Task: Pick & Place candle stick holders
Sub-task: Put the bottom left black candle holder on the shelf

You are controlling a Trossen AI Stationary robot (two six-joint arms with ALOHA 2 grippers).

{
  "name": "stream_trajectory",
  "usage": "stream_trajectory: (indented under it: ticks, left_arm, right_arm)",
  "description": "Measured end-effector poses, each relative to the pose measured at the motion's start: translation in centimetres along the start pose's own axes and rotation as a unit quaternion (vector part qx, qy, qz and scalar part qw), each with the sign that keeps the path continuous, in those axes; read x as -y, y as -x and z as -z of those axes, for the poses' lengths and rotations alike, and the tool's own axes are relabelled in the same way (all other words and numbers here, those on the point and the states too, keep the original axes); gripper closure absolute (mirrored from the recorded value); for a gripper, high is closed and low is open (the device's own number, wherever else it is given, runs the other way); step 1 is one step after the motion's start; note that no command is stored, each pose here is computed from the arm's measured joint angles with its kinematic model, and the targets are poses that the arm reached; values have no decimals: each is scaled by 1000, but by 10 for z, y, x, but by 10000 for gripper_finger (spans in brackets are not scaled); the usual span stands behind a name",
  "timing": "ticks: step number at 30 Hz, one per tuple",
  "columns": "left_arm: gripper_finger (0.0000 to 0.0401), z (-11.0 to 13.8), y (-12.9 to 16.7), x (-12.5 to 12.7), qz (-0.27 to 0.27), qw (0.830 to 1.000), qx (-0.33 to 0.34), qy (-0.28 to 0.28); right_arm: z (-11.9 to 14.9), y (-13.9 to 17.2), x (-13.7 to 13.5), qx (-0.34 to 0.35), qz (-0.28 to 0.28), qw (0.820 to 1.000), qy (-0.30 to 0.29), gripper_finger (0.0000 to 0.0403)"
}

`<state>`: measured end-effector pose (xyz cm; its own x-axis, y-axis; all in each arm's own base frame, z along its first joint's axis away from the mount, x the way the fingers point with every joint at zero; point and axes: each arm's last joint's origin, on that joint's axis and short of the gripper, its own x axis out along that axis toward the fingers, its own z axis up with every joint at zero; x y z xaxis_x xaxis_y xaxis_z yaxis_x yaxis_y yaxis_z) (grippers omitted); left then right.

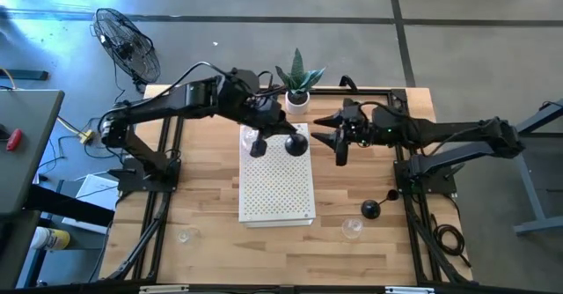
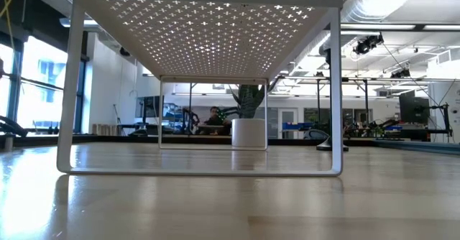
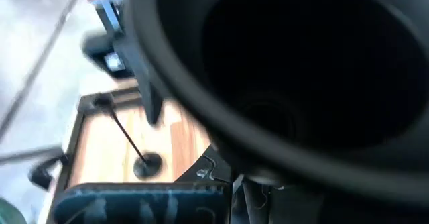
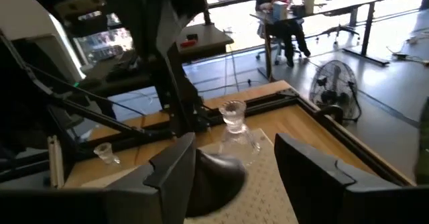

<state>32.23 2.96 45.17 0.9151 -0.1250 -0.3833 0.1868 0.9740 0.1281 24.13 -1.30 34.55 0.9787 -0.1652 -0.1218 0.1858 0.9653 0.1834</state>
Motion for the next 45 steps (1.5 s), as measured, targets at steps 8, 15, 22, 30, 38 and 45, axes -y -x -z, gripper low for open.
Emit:
stream_trajectory:
  ticks: [8, 15, 22, 30, 38, 45]
  left_arm:
    - [398, -9, -10, -4, -1, 1000, 11, -14]
    - [398, -13, -10, -6, -10, 999, 33, -32]
    - [398, -13, -14, -7, -11, 999, 36, -33]
    - [398, -6, -27, -8, -3, 1000, 17, -25]
    - [398, -1, -27, -7, 4, 1000, -12, -18]
    - [398, 3, -26, -5, 9, 999, -33, -14]
  right_arm:
    - [8, -12, -2, -19, -29, 999, 6, 207]
    - [5, -13, -2, -5, -34, 999, 26, 208]
    - [9, -25, -3, 4, -41, 999, 25, 208]
    - [0, -47, -10, -27, -65, 996, 53, 208]
    - [-12, -46, -12, -51, -56, 995, 65, 210]
    - [-8, -45, -10, -72, -42, 995, 49, 210]
